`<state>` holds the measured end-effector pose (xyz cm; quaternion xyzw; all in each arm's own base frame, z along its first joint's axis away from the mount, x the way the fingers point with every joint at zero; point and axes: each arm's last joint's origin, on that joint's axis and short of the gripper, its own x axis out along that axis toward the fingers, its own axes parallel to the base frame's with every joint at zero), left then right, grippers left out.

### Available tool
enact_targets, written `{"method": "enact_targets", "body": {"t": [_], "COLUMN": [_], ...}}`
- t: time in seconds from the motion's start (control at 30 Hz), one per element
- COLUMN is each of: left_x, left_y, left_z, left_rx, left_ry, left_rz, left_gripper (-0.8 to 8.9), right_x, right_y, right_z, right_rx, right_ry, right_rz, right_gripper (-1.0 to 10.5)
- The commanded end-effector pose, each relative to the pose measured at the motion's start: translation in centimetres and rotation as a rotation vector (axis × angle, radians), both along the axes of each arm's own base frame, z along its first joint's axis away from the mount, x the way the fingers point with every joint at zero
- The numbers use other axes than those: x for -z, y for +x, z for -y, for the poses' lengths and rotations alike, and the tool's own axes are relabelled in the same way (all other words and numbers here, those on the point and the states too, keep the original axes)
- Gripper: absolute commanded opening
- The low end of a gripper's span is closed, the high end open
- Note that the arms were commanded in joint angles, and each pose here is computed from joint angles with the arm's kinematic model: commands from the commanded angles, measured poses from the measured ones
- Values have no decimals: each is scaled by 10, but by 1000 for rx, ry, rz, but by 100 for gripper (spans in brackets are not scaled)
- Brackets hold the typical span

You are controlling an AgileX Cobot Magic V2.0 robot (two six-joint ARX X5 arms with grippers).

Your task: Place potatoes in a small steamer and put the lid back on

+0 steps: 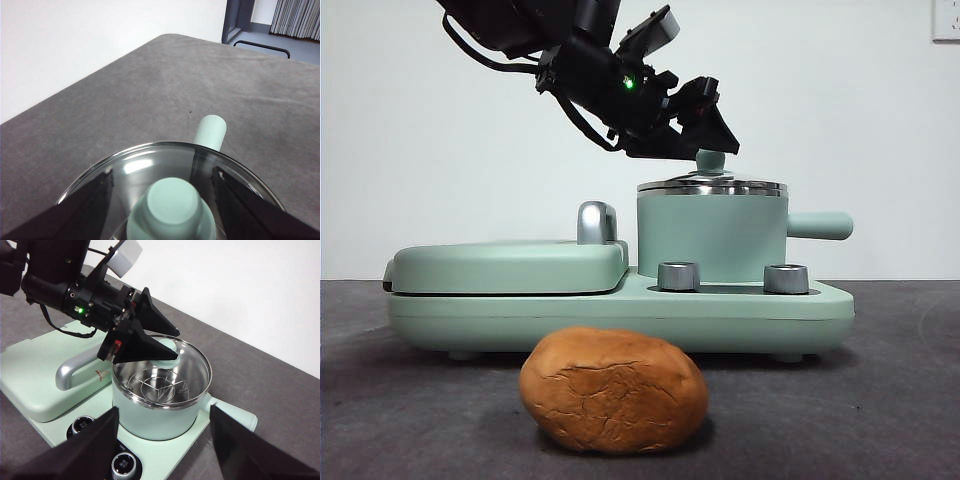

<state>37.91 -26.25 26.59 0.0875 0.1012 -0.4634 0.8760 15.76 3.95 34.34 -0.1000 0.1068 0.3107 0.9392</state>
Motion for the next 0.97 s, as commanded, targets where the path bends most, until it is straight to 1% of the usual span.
{"method": "enact_targets", "body": {"t": [0.03, 0.2, 0.47, 0.53, 0.7, 0.97], "left_x": [3, 10, 11, 11, 11, 10], "left_y": [4, 4, 4, 4, 4, 5], "left_z": [7, 7, 7, 7, 7, 7], "left_rx": [7, 7, 7, 8, 14, 22], "left_ry": [3, 23, 30, 31, 43, 54], "left_rz": [9, -20, -26, -25, -6, 24], "left_gripper": [312, 311, 300, 241, 3, 6], "right_x": [-5, -5, -5, -5, -5, -5], "right_y": [0, 0, 0, 0, 0, 0], "right_z": [-1, -1, -1, -1, -1, -1], "right_rx": [-3, -3, -3, -3, -3, -3], "right_ry": [18, 18, 18, 18, 18, 17], "right_rz": [8, 8, 8, 7, 7, 7], "right_gripper": [287, 287, 287, 287, 287, 287]}}
